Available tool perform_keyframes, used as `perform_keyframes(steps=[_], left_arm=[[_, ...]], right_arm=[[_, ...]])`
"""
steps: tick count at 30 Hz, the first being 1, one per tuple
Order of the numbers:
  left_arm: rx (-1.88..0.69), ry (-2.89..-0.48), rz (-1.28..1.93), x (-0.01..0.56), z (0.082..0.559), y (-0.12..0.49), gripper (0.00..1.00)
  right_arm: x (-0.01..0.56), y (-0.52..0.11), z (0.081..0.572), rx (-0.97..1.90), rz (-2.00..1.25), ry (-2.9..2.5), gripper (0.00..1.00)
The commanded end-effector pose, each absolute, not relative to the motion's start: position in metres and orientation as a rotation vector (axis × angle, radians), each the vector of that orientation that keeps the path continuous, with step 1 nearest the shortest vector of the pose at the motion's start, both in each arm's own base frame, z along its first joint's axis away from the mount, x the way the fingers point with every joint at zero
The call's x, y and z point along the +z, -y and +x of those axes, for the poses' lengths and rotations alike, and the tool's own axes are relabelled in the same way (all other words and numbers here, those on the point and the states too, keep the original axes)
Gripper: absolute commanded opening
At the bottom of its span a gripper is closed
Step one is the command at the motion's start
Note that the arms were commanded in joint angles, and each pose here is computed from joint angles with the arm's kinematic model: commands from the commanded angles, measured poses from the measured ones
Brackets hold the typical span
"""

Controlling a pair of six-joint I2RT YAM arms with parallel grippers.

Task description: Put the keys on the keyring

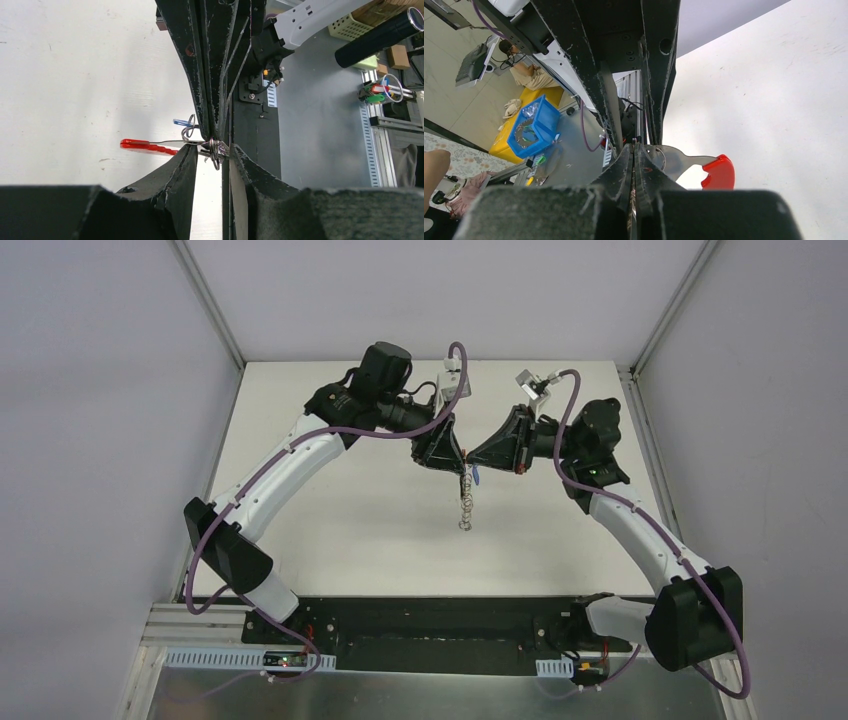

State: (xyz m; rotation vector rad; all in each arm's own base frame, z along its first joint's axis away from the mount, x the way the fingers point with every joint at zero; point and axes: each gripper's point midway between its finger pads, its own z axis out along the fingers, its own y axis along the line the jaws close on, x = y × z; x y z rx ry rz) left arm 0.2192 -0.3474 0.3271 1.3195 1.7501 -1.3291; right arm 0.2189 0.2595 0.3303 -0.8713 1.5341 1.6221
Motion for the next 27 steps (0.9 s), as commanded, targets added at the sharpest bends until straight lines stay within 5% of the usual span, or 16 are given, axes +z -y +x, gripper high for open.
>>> perform_keyframes(steps=[1,13,17,27], left_arm=[[-1.347,-1.675,1.331,0.34,0.215,0.348,0.3],[-1.399,-1.691,1.292,0.341,0.219,0.355,0.13],[-1.417,-1.698,1.288,0.343,0.219,0.356,0.0],[-1.265,-1.971,1.377,0.33,0.21,0.329,0.0]], right_arm=[[0.344,-0.257,0.22,1.594,-0.885,-1.467,0.0],[0.34,-0.256,0.221,1.589,-0.876,-1.471,0.0],[0.339,-0.255,0.221,1.584,-0.876,-1.469,0.0],[0.333,-0.248,0.217,1.517,-0.944,-1.435,0.05]])
